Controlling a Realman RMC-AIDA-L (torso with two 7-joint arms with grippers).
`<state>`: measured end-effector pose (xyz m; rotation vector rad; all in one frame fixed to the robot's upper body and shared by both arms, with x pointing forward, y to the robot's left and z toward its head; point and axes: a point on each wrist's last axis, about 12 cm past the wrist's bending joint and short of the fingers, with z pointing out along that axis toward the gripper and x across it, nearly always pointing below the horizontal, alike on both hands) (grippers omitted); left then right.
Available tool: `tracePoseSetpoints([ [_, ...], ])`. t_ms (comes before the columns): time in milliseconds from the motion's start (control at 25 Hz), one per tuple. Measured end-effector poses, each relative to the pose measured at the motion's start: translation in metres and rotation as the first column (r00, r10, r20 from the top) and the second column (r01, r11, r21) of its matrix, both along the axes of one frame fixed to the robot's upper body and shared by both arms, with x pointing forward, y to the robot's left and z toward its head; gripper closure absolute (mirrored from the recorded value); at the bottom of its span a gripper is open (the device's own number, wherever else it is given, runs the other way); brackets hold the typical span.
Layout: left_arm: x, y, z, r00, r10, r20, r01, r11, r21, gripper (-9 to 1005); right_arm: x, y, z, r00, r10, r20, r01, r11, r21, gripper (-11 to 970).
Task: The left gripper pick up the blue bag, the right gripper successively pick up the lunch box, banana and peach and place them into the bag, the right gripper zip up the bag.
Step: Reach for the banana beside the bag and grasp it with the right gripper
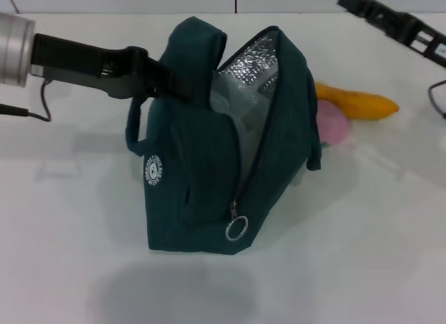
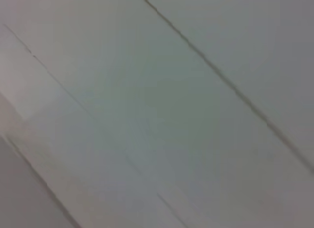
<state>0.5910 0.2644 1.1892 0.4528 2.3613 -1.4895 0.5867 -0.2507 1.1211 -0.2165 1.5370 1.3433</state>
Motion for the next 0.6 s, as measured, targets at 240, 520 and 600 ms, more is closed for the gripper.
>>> tracePoseSetpoints([
  [240,-0.001,0.004,0.000,1.000,0.008,0.003,-0.008,1.000,-0.003,957,0.025,-0.023,0.022,0.999,0.026,0.037,-0.014,0.956,-0.293,168],
  [520,0.000,0.004,0.003,1.000,0.009,0.016,-0.009,1.000,-0.001,957,0.056,-0.030,0.073,0.994,0.112,0.022,-0.070,0.755,-0.652,89],
  [600,0.000,0.004,0.003,1.000,0.009,0.016,-0.009,1.000,-0.002,957,0.062,-0.032,0.084,0.992,0.128,-0.017,-0.098,0.660,-0.745,90],
])
